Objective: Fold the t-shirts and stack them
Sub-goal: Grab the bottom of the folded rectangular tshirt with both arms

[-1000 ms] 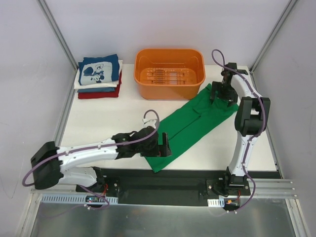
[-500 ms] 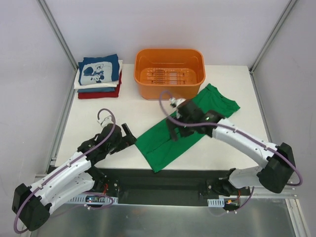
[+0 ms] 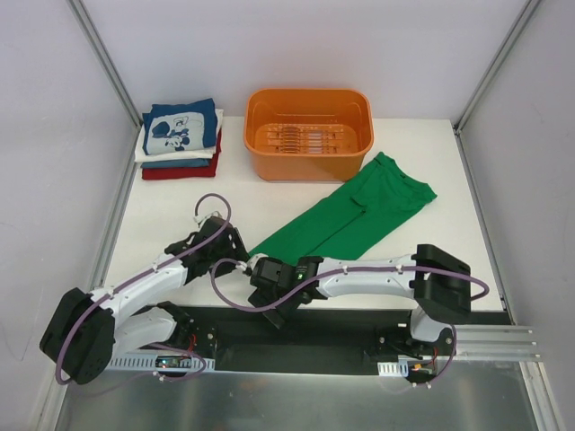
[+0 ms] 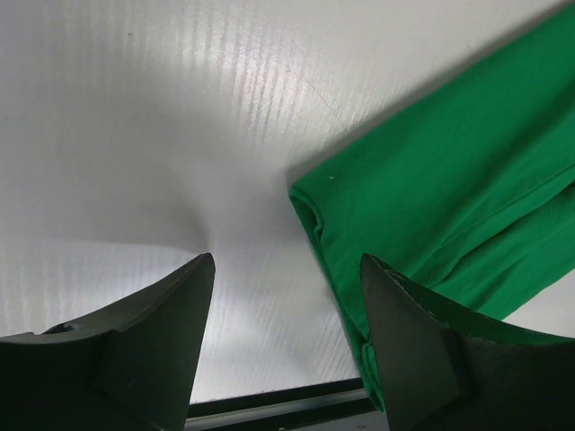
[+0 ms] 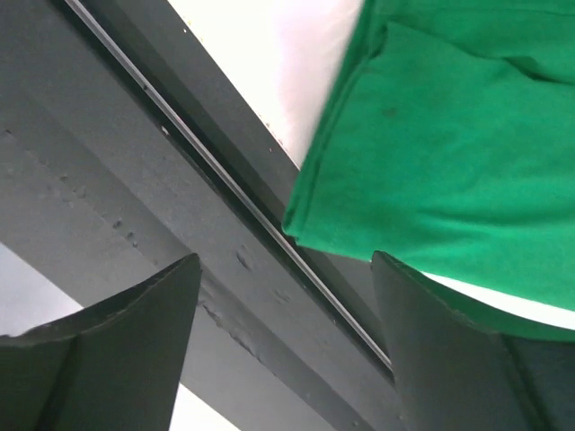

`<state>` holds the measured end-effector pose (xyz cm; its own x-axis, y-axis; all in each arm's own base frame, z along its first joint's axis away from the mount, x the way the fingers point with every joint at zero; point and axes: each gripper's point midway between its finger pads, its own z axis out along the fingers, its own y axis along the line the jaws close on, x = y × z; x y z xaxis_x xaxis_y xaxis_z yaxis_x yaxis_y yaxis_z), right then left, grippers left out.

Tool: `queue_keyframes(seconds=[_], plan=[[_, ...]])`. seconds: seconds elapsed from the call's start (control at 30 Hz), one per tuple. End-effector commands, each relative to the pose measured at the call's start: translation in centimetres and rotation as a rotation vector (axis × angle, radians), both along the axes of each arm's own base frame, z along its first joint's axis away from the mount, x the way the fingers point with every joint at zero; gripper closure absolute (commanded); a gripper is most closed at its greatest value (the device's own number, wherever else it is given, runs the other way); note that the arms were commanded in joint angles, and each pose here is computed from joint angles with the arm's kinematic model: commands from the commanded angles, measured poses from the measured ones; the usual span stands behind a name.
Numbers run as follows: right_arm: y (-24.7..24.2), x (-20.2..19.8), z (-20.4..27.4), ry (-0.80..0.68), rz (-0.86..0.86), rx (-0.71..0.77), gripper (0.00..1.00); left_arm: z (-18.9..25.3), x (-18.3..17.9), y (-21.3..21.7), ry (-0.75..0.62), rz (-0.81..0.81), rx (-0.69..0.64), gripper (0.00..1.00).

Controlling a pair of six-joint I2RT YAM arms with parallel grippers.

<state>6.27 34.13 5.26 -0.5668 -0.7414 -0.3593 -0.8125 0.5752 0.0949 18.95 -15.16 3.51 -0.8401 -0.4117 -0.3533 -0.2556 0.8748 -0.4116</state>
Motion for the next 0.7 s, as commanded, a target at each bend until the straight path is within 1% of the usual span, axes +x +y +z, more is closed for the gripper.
queue_keyframes(seconds=[0.0,0.07,0.1,0.17,0.2,0.27,0.3,0.37,0.43,0.47,0.5,0.53,0.57,0.6,0.63,0.67], plan=[[2.6,0.2,0.8,-0.013,0.003,0.078,0.26,-0.4,0.9,-1.0,-0.009,-0.025,-0.035,0.35],[2.3,0.2,-0.4,-0.014,0.016,0.059,0.31,-1.3,0.9,-1.0,0.024,-0.027,-0.016,0.37],[2.4,0.3,-0.7,-0.016,0.019,0.06,0.35,-1.2,1.0,-1.4,0.034,-0.039,-0.031,0.43],[2.1,0.1,-1.5,-0.008,0.028,0.037,0.39,-1.9,1.0,-1.6,0.067,-0.049,-0.02,0.47],[2.1,0.1,-1.7,-0.009,0.033,0.04,0.41,-1.9,1.2,-1.7,0.071,-0.05,-0.019,0.52],[1.8,0.2,-2.3,-0.016,0.03,0.023,0.44,-2.7,1.2,-1.6,0.1,-0.047,-0.005,0.56],[1.6,0.3,-2.5,-0.018,0.029,0.013,0.47,-2.6,1.5,-1.9,0.106,-0.052,-0.01,0.63],[1.0,0.5,-3.1,-0.031,0.019,-0.007,0.52,-3.2,1.4,-2.1,0.134,-0.072,-0.004,0.71],[0.7,0.8,-3.5,-0.036,0.005,-0.022,0.57,-3.3,1.5,-2.5,0.147,-0.083,-0.012,0.83],[0.4,0.8,-3.9,-0.036,0.001,-0.034,0.59,-3.3,1.4,-2.5,0.153,-0.085,-0.013,0.87],[0.3,0.9,-4.1,-0.035,-0.003,-0.04,0.6,-3.4,1.4,-2.5,0.154,-0.084,-0.011,0.9],[0.0,1.0,-4.7,-0.034,-0.01,-0.06,0.6,-3.3,1.4,-2.5,0.148,-0.083,-0.013,0.97],[-0.1,1.0,-5.1,-0.033,-0.014,-0.067,0.62,-3.3,1.3,-2.4,0.147,-0.083,-0.012,1.0],[-0.3,1.1,-5.7,-0.03,-0.021,-0.087,0.64,-3.3,1.2,-2.2,0.141,-0.075,-0.01,1.0],[-0.3,1.2,-5.8,-0.025,-0.025,-0.091,0.68,-3.2,1.1,-2.1,0.136,-0.074,-0.008,1.0],[-0.3,1.1,-5.9,-0.017,-0.018,-0.089,0.74,-3.2,1.1,-2.0,0.13,-0.072,-0.009,1.0]])
